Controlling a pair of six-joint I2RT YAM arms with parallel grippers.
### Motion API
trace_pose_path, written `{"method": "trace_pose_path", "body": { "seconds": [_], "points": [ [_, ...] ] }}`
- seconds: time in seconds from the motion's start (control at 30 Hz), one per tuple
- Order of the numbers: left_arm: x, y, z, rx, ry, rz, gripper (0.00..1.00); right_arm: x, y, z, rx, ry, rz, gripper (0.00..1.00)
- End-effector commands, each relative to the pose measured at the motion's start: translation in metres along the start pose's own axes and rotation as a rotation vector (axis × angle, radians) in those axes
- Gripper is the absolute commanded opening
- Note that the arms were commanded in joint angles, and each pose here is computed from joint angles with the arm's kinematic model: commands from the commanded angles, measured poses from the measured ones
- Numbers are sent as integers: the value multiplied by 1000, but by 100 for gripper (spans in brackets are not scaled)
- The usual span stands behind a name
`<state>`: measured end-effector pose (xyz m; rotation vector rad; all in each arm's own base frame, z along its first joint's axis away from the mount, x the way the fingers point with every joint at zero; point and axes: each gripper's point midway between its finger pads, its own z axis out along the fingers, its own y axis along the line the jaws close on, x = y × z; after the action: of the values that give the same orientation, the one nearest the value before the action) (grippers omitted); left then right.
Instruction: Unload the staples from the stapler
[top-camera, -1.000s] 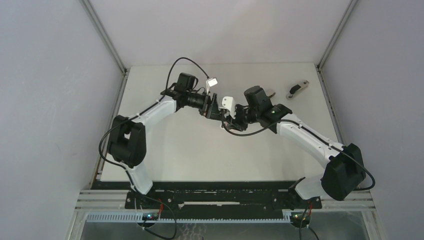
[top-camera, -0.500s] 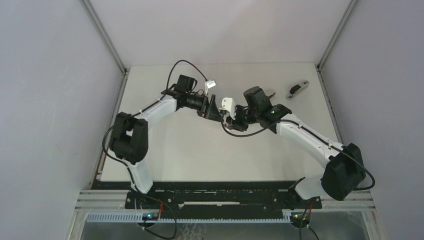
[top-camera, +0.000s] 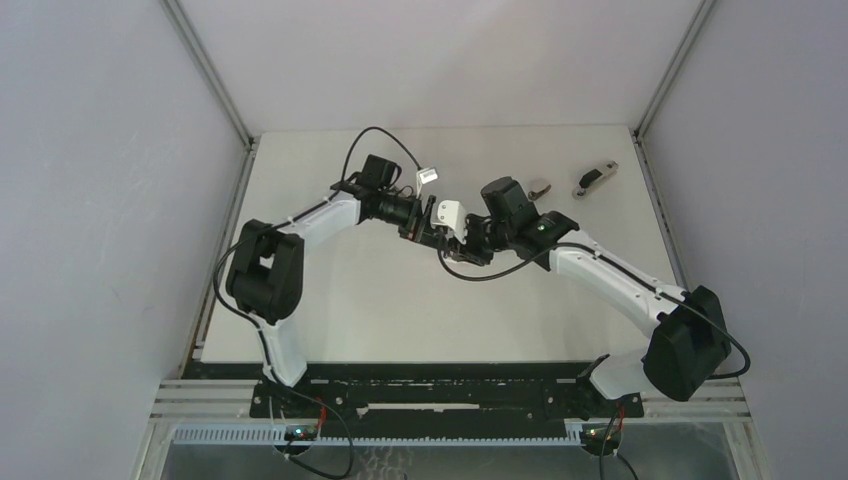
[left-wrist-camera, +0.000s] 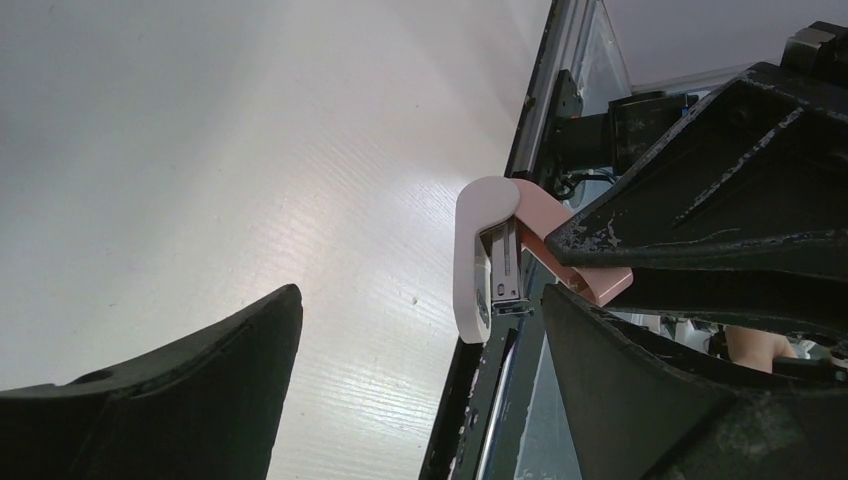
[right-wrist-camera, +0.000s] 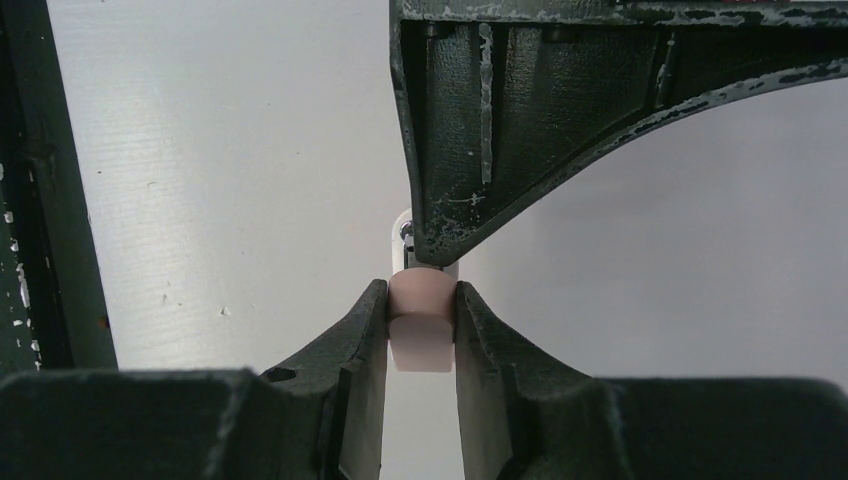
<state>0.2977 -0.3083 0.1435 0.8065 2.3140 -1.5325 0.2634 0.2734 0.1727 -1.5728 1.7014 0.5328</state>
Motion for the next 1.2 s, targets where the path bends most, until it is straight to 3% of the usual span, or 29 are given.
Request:
{"method": "trace_pose_path", "body": {
  "seconds": [0.0, 0.2, 0.47, 0.63, 1.0, 1.17],
  "points": [
    [1, -12, 3, 58, 13, 28, 93, -14, -5, -1, 32, -38, -50, 0],
    [6, -15, 8, 91, 35, 24, 85, -18, -4, -2, 33, -47, -54, 0],
    [10, -27, 9, 182, 54, 15, 60, -20, -2, -6, 41, -64, -66, 0],
    [11, -33, 7, 207, 55, 20, 52, -18, -4, -5, 47, -57, -68, 0],
    [12, -37, 9, 220, 65, 14, 51, -20, -8, -5, 73, -63, -62, 0],
    [13, -36, 10, 221, 68, 11, 40, -17, -9, -3, 78, -57, -65, 0]
  ]
}}
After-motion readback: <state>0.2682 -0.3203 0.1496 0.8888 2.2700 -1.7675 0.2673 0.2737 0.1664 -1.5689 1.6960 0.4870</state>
